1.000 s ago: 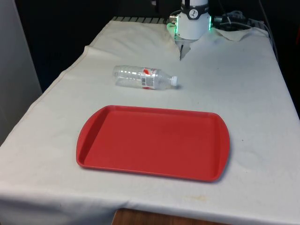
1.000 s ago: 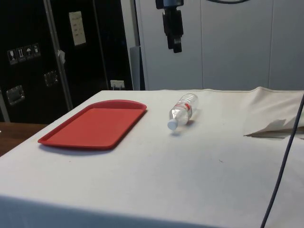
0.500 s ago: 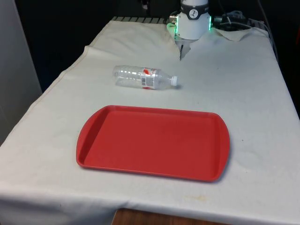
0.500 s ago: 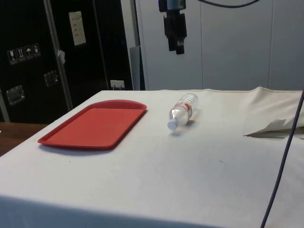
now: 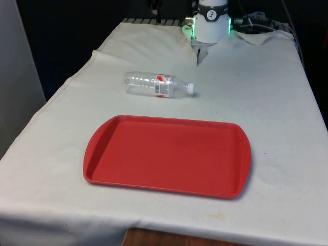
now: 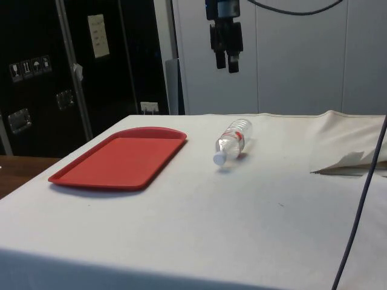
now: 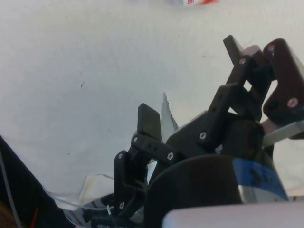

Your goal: Place the bottle upright on the tray.

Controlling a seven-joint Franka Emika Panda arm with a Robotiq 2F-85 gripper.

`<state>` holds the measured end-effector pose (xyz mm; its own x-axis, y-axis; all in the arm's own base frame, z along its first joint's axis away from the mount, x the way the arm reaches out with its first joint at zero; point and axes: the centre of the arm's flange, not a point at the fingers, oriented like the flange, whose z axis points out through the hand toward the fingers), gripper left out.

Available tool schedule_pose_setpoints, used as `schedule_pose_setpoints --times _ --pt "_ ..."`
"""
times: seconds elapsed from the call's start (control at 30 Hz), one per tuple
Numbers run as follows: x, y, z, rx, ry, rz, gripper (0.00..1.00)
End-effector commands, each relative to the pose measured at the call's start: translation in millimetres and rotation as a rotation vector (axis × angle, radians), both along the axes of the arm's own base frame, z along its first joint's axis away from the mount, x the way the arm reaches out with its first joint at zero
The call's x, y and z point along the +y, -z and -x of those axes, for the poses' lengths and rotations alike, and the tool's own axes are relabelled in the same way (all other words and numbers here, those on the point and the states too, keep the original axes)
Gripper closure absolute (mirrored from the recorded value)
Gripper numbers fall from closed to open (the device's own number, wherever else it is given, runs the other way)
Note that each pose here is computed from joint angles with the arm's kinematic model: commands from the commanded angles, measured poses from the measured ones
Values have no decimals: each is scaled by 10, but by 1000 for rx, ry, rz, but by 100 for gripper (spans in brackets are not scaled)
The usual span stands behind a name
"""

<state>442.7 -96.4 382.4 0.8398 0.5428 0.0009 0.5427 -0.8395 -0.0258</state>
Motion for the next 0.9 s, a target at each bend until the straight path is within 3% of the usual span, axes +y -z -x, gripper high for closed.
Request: schedule_pose_setpoints --times 0.0,0.1,0.17,0.37,0.4,0.43,0.63,0.67,0.87 --pt "6 20 -4 -9 -8 6 0" --pt "7 27 -1 0 -14 1 0" --pt "10 63 -4 -11 -31 6 0" --pt "32 106 -9 -15 -64 11 0" --pt "24 109 -2 -4 -61 5 0" --pt "37 120 -10 -15 -72 12 0" --pt "57 177 -9 -18 -109 15 0" --pt "53 166 -2 -9 -103 7 0" --pt "67 230 -8 -20 -139 17 0"
